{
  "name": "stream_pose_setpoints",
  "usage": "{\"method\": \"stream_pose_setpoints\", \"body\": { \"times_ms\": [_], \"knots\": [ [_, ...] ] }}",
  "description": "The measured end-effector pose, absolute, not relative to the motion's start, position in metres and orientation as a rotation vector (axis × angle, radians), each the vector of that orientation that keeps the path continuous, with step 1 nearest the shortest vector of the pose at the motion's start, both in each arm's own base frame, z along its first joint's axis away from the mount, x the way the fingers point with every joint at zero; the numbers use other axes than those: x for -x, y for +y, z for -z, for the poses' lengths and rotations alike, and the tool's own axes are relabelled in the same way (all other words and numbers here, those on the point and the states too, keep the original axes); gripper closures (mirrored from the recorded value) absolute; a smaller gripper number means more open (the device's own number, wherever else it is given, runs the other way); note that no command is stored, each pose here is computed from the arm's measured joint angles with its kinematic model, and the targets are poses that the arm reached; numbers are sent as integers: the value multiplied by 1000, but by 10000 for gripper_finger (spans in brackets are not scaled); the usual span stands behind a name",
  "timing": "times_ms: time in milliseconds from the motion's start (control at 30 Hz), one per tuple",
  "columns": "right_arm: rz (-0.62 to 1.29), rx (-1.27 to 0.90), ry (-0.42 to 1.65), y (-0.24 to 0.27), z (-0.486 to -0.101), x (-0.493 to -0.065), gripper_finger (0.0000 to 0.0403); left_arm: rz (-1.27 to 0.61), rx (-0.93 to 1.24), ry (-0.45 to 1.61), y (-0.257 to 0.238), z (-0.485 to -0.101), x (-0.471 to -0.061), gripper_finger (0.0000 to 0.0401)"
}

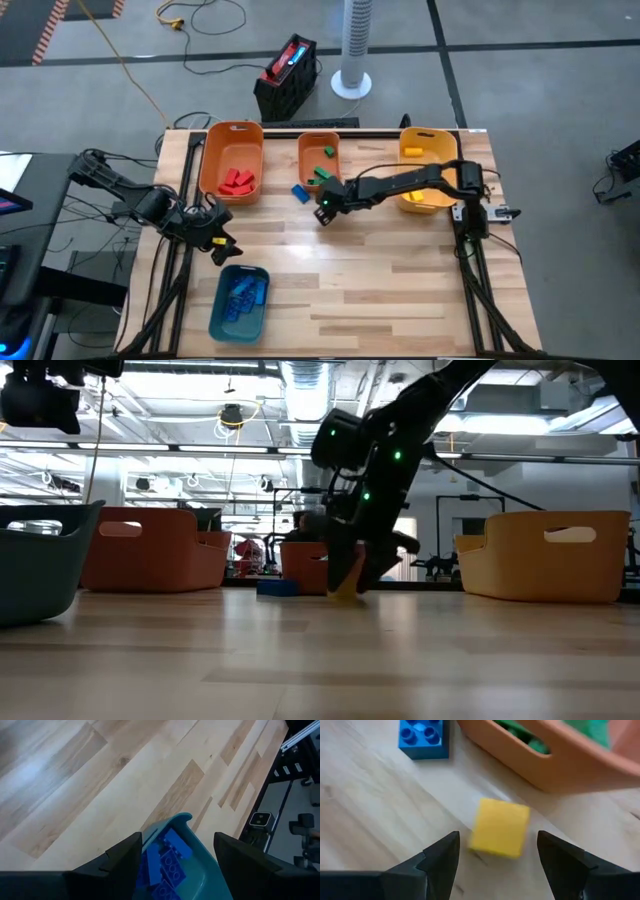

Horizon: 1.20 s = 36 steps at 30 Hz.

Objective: Sort blocks
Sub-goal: Put the yellow block into the yellow bin

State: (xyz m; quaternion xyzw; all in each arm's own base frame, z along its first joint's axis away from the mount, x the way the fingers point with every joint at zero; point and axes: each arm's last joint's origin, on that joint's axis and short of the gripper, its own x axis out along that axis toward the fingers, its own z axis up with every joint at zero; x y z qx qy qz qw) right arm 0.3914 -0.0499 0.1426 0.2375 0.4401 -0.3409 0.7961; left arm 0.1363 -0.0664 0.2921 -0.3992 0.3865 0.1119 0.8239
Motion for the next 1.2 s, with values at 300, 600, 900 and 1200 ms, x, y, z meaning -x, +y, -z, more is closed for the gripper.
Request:
{"method": "stream_pose_setpoints", "body": {
  "times_ms": [300,600,900,1200],
  "knots": [
    [736,-510,929,-48,-136,-395,153,-224,877,845,-67,-292,-136,161],
    [705,-530,924,-47,-138,-396,249,-218,864,847,-67,-292,-136,161],
    [567,-451,1054,-17,-187,-369,265,-220,866,847,-67,-292,-136,161],
    [517,-414,1017,-12,-253,-329,262,-215,855,846,-67,-292,-136,161]
  ]
}}
